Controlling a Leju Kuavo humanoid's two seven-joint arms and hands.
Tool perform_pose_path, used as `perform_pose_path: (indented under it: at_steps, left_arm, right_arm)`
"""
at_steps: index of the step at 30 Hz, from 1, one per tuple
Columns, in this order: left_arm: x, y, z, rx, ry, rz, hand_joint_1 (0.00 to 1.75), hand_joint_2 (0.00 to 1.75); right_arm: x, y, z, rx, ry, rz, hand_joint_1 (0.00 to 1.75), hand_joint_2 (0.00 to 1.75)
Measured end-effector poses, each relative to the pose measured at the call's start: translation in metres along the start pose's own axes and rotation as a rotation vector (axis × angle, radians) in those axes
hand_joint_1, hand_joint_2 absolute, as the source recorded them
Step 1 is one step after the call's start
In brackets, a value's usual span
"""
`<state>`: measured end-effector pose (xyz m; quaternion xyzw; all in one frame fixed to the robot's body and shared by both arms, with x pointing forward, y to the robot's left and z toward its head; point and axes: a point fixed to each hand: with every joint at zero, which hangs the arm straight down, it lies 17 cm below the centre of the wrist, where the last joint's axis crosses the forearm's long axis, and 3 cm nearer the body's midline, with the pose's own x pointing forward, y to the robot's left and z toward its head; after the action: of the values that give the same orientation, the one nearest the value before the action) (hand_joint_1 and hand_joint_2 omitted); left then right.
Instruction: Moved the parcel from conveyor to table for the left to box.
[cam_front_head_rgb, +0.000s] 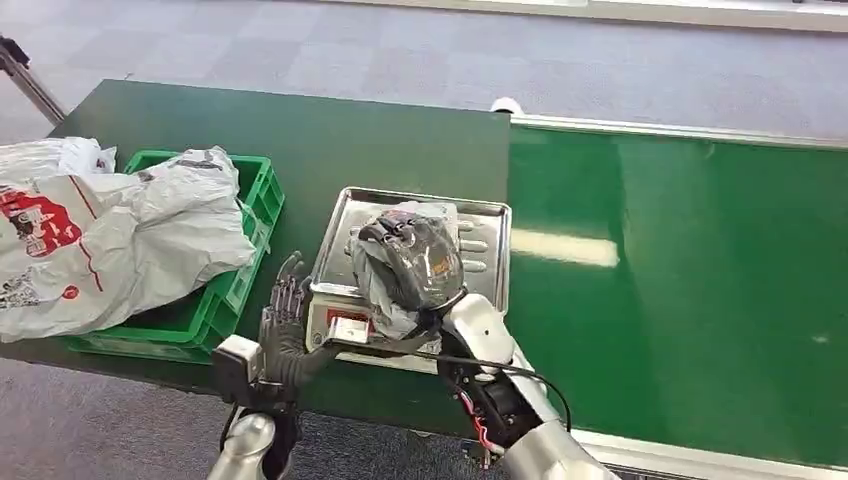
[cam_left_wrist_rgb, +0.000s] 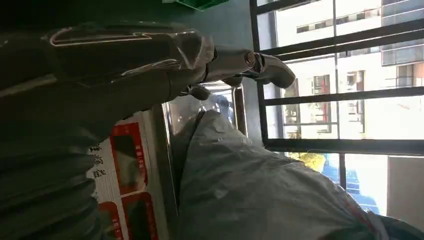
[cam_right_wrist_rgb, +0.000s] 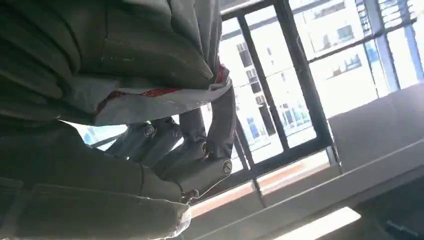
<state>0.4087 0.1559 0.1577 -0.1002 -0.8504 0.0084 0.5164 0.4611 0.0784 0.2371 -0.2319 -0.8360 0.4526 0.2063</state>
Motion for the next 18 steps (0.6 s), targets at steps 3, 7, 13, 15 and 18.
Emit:
perform_pose_path:
  at_steps: [3,7,13,15,18]
  left_arm:
    - [0.000,0.002,0.001,0.001,0.000,-0.001,0.00,1.75]
    - [0.000,0.003,0.001,0.003,0.001,-0.003,0.00,1.75]
    - [0.000,0.003,0.001,0.004,0.001,-0.003,0.00,1.75]
    - [0.000,0.003,0.001,0.004,0.001,-0.003,0.00,1.75]
    - [0.000,0.003,0.002,0.004,0.002,-0.004,0.00,1.75]
  right_arm:
    - [0.000,0.011,0.003,0.039,-0.009,0.007,1.75,1.75]
    - [-0.001,0.018,0.005,0.065,-0.013,0.014,1.75,1.75]
    - [-0.001,0.022,0.006,0.080,-0.016,0.017,1.75,1.75]
    - [-0.001,0.022,0.006,0.081,-0.017,0.017,1.75,1.75]
    - [-0.003,0.026,0.008,0.096,-0.018,0.021,1.75,1.75]
